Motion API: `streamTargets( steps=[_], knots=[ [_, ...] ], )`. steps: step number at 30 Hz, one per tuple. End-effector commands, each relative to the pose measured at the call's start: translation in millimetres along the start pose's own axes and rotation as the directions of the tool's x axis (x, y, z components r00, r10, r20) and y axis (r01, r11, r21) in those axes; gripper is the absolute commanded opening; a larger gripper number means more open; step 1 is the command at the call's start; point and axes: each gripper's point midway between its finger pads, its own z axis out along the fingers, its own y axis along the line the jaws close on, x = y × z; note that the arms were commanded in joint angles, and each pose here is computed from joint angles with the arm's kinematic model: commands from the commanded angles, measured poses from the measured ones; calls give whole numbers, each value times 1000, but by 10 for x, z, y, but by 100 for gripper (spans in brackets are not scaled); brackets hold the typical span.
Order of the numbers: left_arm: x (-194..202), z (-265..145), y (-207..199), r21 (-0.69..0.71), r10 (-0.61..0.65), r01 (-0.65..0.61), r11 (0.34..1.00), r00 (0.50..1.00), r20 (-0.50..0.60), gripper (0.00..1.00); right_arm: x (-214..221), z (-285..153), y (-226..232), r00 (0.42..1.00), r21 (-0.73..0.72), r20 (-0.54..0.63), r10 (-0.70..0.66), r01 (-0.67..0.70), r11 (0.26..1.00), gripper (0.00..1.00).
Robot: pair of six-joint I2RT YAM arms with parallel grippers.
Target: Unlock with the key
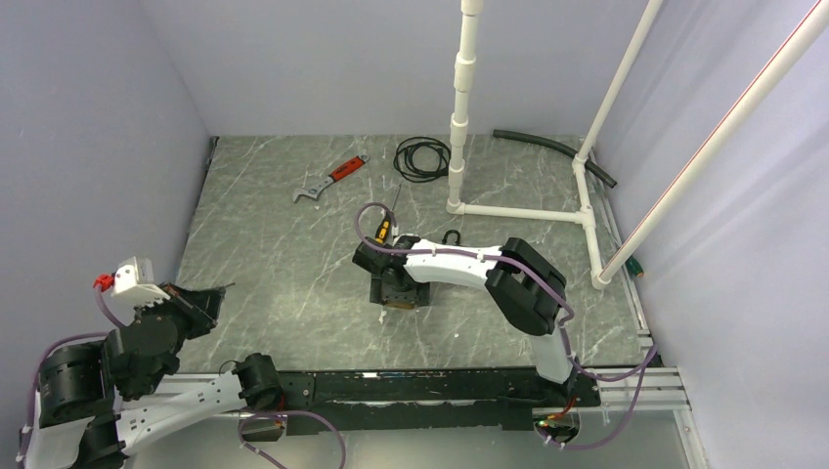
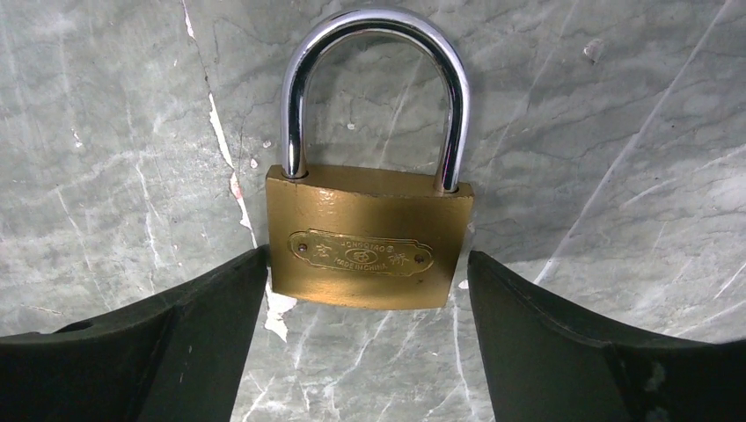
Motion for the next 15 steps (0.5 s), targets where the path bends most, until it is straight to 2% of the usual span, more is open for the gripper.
streamTargets(
  steps=[1,7,15],
  knots=[
    [-31,-2,-16,11,-20,20,1000,1000,17,0,15,115,30,1000,7,-10,19,-19,1000,83],
    [-28,-1,-19,11,-17,17,1000,1000,15,0,22,147,13,1000,13,-12,23,-23,1000,77],
    [-25,3,-19,9,-17,17,1000,1000,15,0,-86,203,-47,999,6,1,34,-34,999,81]
  ],
)
